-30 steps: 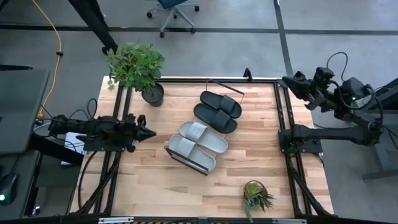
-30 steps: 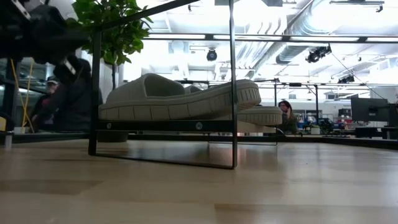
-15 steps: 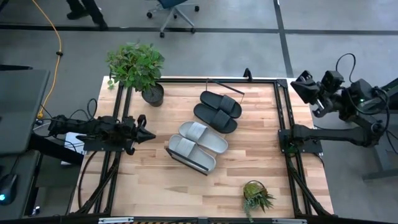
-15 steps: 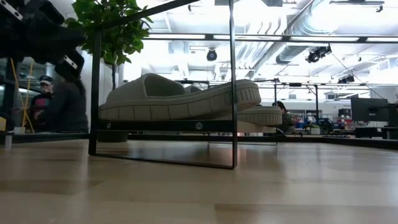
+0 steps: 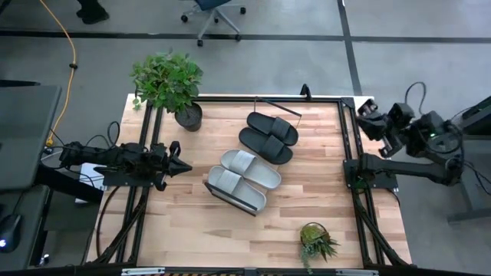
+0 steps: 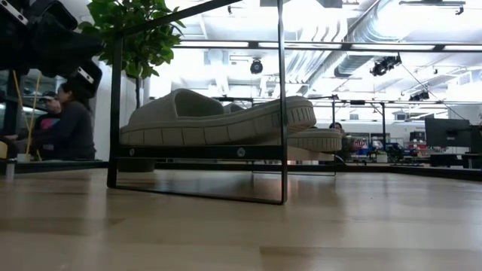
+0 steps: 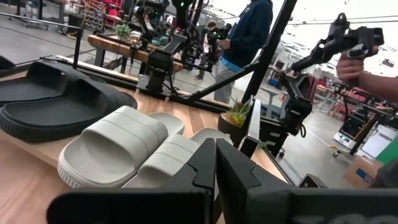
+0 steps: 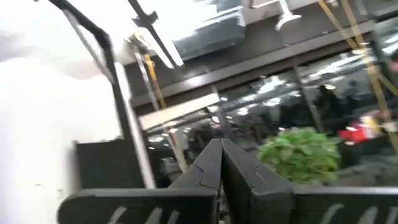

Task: Pick and place slides into the shelf
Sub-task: Return to Home Position

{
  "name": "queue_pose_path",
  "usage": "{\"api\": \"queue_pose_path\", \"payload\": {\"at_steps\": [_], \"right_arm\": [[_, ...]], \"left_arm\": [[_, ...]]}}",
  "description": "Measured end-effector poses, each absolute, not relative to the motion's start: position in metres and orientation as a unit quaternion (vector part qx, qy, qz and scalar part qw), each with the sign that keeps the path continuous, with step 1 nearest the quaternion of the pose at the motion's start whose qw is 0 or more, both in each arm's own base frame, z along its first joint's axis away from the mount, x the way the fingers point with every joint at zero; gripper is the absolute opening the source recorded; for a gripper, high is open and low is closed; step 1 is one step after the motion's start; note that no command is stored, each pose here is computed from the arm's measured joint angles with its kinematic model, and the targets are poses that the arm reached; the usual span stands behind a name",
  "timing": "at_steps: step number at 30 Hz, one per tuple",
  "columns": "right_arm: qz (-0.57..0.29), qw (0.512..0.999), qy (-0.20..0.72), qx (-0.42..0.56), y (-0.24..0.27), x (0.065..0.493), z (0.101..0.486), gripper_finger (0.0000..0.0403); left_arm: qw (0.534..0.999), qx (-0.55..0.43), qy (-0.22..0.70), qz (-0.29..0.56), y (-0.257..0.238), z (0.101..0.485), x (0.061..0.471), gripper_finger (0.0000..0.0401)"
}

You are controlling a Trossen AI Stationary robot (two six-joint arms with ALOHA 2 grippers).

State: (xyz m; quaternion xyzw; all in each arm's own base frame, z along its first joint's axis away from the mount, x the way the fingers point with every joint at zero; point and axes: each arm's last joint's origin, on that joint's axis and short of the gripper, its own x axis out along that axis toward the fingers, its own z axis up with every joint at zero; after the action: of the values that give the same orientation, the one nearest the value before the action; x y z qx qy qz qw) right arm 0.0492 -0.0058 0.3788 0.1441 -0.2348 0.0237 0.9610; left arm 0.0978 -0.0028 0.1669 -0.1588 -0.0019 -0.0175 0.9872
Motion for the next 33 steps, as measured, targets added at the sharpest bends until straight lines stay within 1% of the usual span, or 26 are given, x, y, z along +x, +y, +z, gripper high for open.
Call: {"api": "queue_pose_path", "payload": {"at_steps": [9, 14, 21, 26, 33], "right_arm": [[0.057, 0.943, -0.285, 0.164, -0.010, 0.073, 0.318, 0.0000], [0.064, 0.929, -0.314, 0.186, -0.013, 0.080, 0.293, 0.0000], [0.064, 0.925, -0.328, 0.180, -0.013, 0.083, 0.277, 0.0000], [0.032, 0.920, -0.357, 0.161, -0.015, 0.082, 0.271, 0.0000], [0.019, 0.914, -0.377, 0.149, -0.017, 0.082, 0.252, 0.0000]], "left_arm": [[0.987, -0.159, -0.002, -0.018, -0.003, 0.167, 0.098, 0.0001], [0.987, -0.159, -0.002, -0.018, -0.003, 0.167, 0.098, 0.0001], [0.987, -0.159, -0.002, -0.018, -0.003, 0.167, 0.098, 0.0001], [0.987, -0.159, -0.002, -0.018, -0.003, 0.167, 0.098, 0.0001], [0.987, -0.159, -0.002, -0.018, -0.003, 0.167, 0.098, 0.0001]]}}
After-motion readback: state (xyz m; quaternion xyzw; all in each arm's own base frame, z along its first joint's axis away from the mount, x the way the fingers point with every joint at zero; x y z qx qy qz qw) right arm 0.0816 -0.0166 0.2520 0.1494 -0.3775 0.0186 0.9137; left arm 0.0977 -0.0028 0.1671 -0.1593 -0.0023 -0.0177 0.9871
